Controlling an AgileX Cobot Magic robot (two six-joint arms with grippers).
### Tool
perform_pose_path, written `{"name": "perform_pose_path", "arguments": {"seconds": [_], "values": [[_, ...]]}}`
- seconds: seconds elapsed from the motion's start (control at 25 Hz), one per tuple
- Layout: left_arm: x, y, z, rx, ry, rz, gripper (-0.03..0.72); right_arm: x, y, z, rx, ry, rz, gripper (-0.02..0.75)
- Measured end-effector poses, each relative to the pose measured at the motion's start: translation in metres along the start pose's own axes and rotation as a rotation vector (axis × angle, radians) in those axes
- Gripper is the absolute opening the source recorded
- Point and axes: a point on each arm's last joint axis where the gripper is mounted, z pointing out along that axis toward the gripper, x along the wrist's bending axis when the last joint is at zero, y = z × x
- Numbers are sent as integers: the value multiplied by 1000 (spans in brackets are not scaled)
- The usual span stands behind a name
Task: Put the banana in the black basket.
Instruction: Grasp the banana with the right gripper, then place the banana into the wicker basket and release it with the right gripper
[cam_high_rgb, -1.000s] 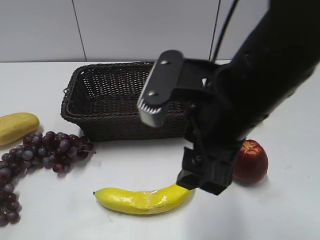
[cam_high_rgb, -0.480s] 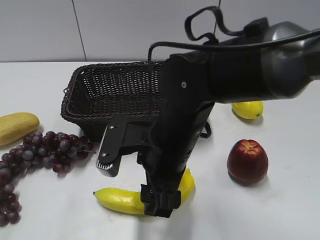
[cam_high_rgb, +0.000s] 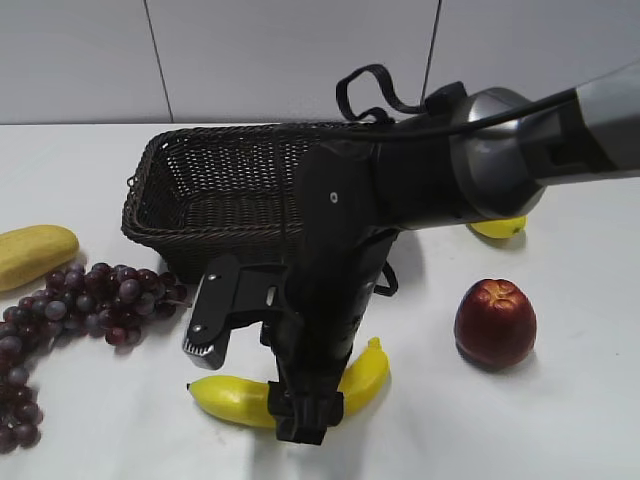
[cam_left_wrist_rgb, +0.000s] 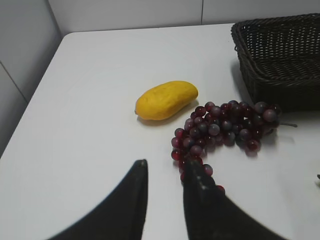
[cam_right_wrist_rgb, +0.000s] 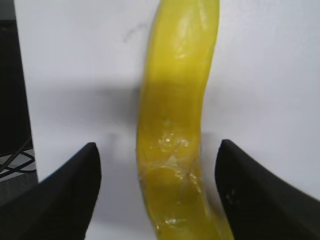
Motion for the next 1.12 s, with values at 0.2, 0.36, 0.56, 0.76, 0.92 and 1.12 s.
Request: {"name": "perform_pose_path", "arguments": {"seconds": [0.2,0.36,0.56,0.76,0.92,1.12], "values": [[0,0,0,0,0,0,237,-3,-6,18,52,12,-12,483],[0,0,0,0,0,0,237,-4,-4,18,57,12,-14,353],[0,0,0,0,0,0,237,-5,11,-9,78,49,-36,313],[0,0,0,0,0,0,237,-14,40,-72,66,-42,-113,313],[0,0,0,0,0,0,237,-34,68,-127,-16,-300,-200,313],[0,0,0,0,0,0,237,-61,85,-158,-179,-569,-258,313]]}}
